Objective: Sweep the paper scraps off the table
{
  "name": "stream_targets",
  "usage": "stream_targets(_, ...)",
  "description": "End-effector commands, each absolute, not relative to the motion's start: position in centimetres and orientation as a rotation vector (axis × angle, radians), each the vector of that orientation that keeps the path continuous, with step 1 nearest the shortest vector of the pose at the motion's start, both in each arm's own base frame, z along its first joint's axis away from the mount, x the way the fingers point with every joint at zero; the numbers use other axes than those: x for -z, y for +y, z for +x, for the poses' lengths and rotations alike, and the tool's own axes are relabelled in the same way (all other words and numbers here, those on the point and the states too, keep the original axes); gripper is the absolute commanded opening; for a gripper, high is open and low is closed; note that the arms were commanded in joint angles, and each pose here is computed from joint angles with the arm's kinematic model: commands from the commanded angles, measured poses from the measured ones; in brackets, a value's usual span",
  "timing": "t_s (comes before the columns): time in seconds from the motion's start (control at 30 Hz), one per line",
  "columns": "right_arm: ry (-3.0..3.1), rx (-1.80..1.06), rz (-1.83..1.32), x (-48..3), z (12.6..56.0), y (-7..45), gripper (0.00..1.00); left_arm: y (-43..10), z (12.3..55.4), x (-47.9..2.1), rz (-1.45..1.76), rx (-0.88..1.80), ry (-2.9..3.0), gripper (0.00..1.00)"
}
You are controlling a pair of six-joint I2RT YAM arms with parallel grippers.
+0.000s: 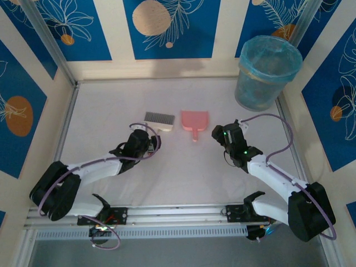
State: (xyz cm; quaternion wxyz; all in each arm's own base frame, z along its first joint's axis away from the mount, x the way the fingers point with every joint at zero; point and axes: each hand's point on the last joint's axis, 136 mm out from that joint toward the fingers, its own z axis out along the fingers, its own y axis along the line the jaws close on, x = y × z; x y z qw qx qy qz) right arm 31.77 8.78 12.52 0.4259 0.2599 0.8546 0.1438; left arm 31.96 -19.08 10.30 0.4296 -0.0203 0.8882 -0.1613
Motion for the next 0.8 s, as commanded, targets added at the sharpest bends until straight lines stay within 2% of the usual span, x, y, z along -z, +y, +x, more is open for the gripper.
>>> stream_targets(0.0, 2.097, -0.348, 0.649, -13.0, 32.0, 8.1, 0.82, -19.2, 31.8, -13.5, -0.057, 0.455, 2.146, 0.81)
stream_targets(0.07, 2.115, -0.386, 0.591, -13.4, 32.2, 8.9, 0.83, -18.7, 31.6, -15.3, -0.069, 0.461, 2.103, 0.9)
stream_targets(0.1, 2.115, -0.386, 0.58, -13.6, 32.2, 9.0, 0.83, -18.5, 31.6, -16.2, -0.08, 0.464, 2.079, 1.0)
stream_targets(0.27, 2.041, -0.36, 0.543, -14.9, 31.9, 8.1, 0.82, -15.9, 31.6, -21.4, -0.193, 0.421, 1.951, 1.0)
stream_targets(0.33, 1.967, -0.341, 0.453, -16.5, 31.8, 8.4, 0.99, -15.0, 31.5, -24.0, -0.234, 0.419, 1.889, 1.0)
stream_targets(0.43, 1.886, -0.267, 0.393, -19.1, 31.8, 8.1, 0.99, -13.7, 31.7, -27.4, -0.287, 0.403, 1.818, 1.0)
stream_targets(0.6, 1.835, -0.158, 0.446, -22.5, 32.3, 4.4, 1.0, -13.5, 32.9, -32.3, -0.222, 0.401, 1.743, 1.0)
stream_targets(0.7, 1.802, -0.154, 0.493, -22.9, 32.7, 0.5, 0.99, -11.8, 34.6, -33.4, -0.241, 0.358, 1.74, 1.0)
stream_targets(0.77, 1.772, -0.143, 0.47, -22.5, 33.1, -1.9, 0.99, -8.6, 35.7, -32.6, -0.366, 0.314, 1.755, 1.0)
